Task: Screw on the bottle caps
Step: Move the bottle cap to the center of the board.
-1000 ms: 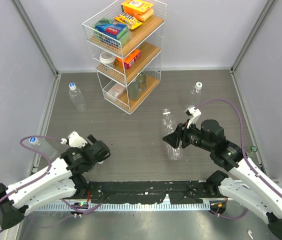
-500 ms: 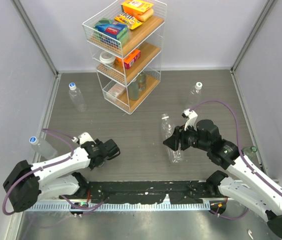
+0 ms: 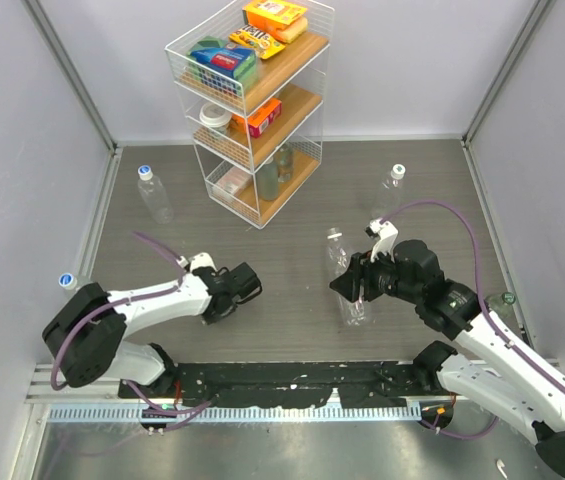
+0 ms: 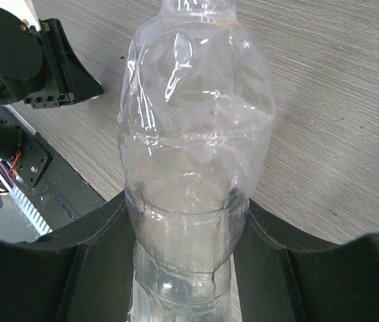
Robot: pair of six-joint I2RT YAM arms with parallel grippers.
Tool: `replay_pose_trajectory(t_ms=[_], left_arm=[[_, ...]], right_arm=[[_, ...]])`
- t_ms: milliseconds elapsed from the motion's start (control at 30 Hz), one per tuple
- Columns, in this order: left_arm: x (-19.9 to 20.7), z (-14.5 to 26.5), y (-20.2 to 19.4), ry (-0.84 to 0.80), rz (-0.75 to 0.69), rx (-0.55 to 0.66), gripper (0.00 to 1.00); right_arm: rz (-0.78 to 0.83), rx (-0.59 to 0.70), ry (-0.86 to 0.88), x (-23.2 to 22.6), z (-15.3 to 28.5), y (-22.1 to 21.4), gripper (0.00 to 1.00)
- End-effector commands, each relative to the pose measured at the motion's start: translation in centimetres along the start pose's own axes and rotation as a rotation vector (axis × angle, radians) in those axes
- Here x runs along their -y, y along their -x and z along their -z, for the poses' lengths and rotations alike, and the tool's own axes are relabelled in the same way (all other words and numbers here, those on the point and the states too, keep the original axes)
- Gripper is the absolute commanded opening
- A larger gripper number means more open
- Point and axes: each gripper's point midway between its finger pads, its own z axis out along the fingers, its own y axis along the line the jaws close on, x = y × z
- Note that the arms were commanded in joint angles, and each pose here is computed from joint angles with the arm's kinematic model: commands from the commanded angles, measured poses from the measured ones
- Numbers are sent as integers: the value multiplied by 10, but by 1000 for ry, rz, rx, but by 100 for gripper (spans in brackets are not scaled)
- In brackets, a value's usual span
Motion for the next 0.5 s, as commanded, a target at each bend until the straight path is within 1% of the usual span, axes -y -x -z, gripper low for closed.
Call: replay_pose_trajectory(t_ms=[0,67,233,267,300,467], left_arm=[[45,8,7,-144,-40,-6,24],[66,13,8,-222,-50,-17,21],[136,34,8,-478,-63,-48,22],[146,35,6,-502,-76,-58,23],[154,36,6,-511,-90,-66,23],[172,24,-3,-449,-172,-97,26]], right_arm=[[25,50,-10,0,3,12,40],[23,55,-18,1,4,13,40],[12,70,-64,10,6,14,40],[12,74,-76,12,6,14,40],[10,72,-88,13,7,14,40],[13,77,-108,16,11,15,40]])
